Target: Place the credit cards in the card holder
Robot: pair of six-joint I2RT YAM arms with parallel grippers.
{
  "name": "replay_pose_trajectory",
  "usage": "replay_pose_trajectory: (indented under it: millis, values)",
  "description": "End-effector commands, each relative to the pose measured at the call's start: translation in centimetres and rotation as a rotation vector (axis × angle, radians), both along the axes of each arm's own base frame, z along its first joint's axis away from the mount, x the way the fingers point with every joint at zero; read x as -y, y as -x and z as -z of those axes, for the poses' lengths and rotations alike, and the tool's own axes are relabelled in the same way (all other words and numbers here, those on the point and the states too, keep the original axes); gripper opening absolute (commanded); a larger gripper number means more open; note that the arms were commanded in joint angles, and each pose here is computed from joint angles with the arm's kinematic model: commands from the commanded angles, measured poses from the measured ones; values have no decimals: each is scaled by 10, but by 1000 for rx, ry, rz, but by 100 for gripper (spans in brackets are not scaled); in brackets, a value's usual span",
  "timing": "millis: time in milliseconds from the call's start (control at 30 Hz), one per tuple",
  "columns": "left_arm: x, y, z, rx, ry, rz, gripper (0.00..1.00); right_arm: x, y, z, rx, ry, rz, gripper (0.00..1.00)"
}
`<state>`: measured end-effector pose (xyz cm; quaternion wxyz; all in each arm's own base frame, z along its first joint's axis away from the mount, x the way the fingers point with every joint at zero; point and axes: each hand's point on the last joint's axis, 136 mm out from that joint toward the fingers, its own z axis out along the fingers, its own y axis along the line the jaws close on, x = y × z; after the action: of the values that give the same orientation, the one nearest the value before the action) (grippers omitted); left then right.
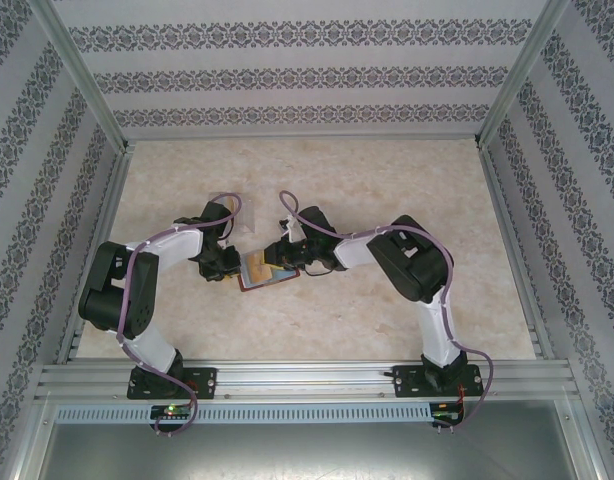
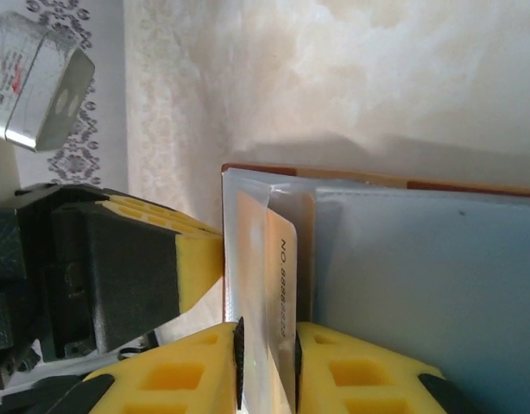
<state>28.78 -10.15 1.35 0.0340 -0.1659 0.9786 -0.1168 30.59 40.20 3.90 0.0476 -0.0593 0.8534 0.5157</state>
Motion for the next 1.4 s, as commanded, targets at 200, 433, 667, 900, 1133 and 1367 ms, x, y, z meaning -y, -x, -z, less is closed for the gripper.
replay_pose_trajectory:
  millis: [200, 433, 667, 900, 1133, 1367]
  values:
    - [15, -28, 8, 119, 51, 12, 17, 11, 3, 4, 67, 130, 5, 31]
    - [16, -24, 13, 105, 58, 13, 17, 14, 7, 2, 92, 165, -6, 29]
    - [18, -24, 13, 107, 73, 9, 17, 11, 13, 4, 103, 186, -19, 18]
    - [19, -22, 15, 101, 84, 6, 15, 2, 21, 3, 117, 204, -16, 15]
    - [22, -23, 16, 103, 98, 5, 12, -7, 24, 0, 118, 202, -26, 19]
    - [22, -24, 16, 101, 93, 11, 9, 6, 23, -2, 147, 271, -26, 26]
